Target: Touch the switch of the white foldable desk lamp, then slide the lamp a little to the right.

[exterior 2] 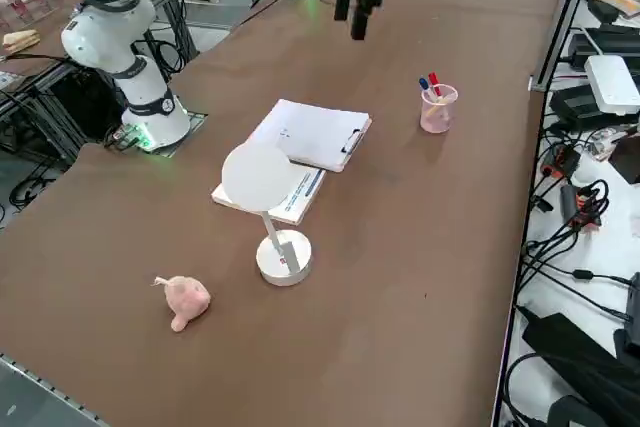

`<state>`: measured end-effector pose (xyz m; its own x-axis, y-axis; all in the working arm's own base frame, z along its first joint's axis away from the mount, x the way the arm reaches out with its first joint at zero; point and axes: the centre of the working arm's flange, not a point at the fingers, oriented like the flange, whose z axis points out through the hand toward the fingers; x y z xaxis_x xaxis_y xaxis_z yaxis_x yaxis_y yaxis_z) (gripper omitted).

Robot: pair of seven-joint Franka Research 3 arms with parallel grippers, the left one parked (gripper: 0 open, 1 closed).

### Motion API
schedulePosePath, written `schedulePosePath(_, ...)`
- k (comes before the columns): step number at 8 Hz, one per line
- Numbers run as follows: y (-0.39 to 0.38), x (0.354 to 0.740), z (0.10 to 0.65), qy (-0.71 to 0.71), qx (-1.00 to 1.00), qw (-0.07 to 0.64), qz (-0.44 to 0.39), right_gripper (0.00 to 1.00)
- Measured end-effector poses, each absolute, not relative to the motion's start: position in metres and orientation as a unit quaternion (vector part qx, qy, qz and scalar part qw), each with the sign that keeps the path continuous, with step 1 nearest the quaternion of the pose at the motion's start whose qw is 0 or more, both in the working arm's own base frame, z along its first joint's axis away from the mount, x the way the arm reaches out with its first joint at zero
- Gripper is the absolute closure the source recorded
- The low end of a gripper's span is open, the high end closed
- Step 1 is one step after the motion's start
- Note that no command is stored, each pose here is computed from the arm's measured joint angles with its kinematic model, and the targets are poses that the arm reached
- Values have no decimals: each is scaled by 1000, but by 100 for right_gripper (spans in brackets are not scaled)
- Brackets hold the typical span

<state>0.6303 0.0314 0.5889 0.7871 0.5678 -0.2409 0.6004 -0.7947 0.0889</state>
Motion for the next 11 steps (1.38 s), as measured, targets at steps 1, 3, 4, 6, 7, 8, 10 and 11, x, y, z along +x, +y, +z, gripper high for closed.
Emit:
schedulePosePath(1,33,609,605,268,956,70,-99,0)
schedulePosePath(3,32,558,637,167,981,40,-92,0)
schedulePosePath(4,30,532,653,119,989,33,-83,0)
schedulePosePath(6,34,480,679,46,997,15,-64,0)
schedulePosePath(7,35,462,689,31,998,10,-55,0)
schedulePosePath(8,35,458,694,24,999,10,-42,0)
schedulePosePath(10,34,483,684,3,1000,11,-29,0)
schedulePosePath(11,29,501,676,-18,999,9,-25,0)
